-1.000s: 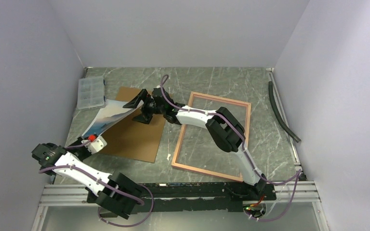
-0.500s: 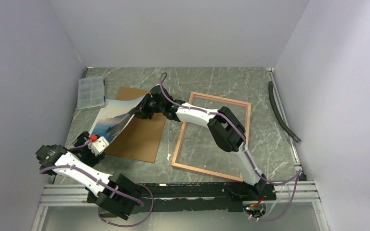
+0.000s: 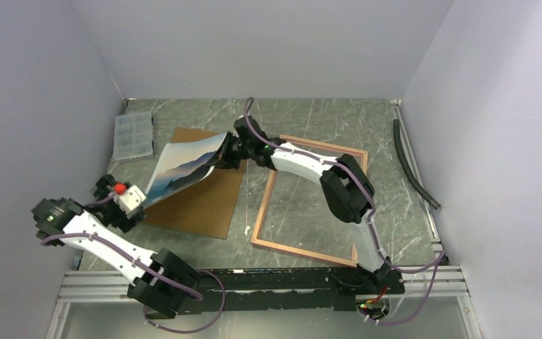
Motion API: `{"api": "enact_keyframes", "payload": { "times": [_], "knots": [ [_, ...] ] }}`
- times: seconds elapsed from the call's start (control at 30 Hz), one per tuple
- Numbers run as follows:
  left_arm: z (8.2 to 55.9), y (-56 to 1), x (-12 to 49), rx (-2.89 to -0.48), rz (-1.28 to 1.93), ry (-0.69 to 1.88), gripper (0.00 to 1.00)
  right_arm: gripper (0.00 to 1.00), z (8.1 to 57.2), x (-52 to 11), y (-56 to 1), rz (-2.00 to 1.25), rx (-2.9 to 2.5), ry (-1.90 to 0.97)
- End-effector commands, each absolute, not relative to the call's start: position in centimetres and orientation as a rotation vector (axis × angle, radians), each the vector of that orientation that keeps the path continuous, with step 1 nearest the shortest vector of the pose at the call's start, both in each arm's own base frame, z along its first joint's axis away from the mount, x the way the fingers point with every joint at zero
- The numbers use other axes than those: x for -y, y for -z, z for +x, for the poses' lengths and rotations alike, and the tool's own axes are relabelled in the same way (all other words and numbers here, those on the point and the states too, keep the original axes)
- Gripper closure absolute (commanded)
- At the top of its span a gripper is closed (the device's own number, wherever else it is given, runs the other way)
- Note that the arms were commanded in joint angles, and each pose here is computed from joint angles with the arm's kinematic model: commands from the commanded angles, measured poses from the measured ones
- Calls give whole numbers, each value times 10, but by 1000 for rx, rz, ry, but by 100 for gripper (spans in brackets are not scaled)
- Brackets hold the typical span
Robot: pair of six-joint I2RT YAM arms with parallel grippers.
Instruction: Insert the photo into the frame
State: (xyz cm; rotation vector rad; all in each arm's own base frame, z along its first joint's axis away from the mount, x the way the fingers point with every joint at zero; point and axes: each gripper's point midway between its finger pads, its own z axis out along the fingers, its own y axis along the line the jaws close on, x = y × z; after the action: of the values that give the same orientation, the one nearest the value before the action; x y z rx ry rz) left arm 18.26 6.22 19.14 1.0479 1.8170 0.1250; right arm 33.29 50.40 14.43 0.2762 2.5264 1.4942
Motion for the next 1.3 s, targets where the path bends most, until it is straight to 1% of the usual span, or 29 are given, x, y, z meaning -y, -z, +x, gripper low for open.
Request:
{"api": "enact_keyframes", "payload": {
  "times": [0.0, 0.1, 0.17, 0.3, 0.4, 0.47, 0.57, 0.6, 0.7, 0.87, 0.93, 1.03, 1.13, 1.27],
  "knots": [
    [227, -276, -60, -1543, 928, -90, 6, 100, 354, -456, -226, 52, -2334, -1419],
    [262, -275, -66, -1703, 752, 99, 6, 100, 357, -430, -250, -41, -2304, -1260],
    [284, -265, -59, -1816, 599, 169, 6, 100, 360, -414, -267, -76, -2277, -1162],
    [321, -243, -35, -2003, 500, 207, 6, 100, 364, -371, -286, -118, -2273, -936],
    [334, -232, -16, -2152, 435, 383, 6, 100, 364, -324, -307, -81, -2247, -846],
    [337, -232, -6, -2188, 422, 485, 6, 100, 366, -295, -325, -33, -2202, -833],
    [344, -231, -1, -2190, 397, 551, 6, 100, 366, -251, -361, -1, -2142, -679],
    [344, -230, 4, -2194, 415, 586, 6, 100, 361, -235, -367, -10, -2148, -594],
    [345, -230, 12, -2203, 446, 653, 6, 100, 349, -186, -411, 22, -2074, -374],
    [342, -224, 17, -2205, 499, 695, 6, 100, 320, -118, -439, 91, -2015, -87],
    [341, -219, 16, -2213, 511, 680, 6, 100, 315, -104, -441, 106, -2009, -11],
    [338, -212, 17, -2229, 518, 686, 6, 100, 317, -110, -432, 43, -2053, 89],
    [337, -207, 17, -2245, 519, 696, 6, 100, 329, -136, -403, -86, -2129, 255],
    [333, -200, 16, -2263, 529, 677, 6, 100, 341, -172, -337, -275, -2247, 429]
  ]
}}
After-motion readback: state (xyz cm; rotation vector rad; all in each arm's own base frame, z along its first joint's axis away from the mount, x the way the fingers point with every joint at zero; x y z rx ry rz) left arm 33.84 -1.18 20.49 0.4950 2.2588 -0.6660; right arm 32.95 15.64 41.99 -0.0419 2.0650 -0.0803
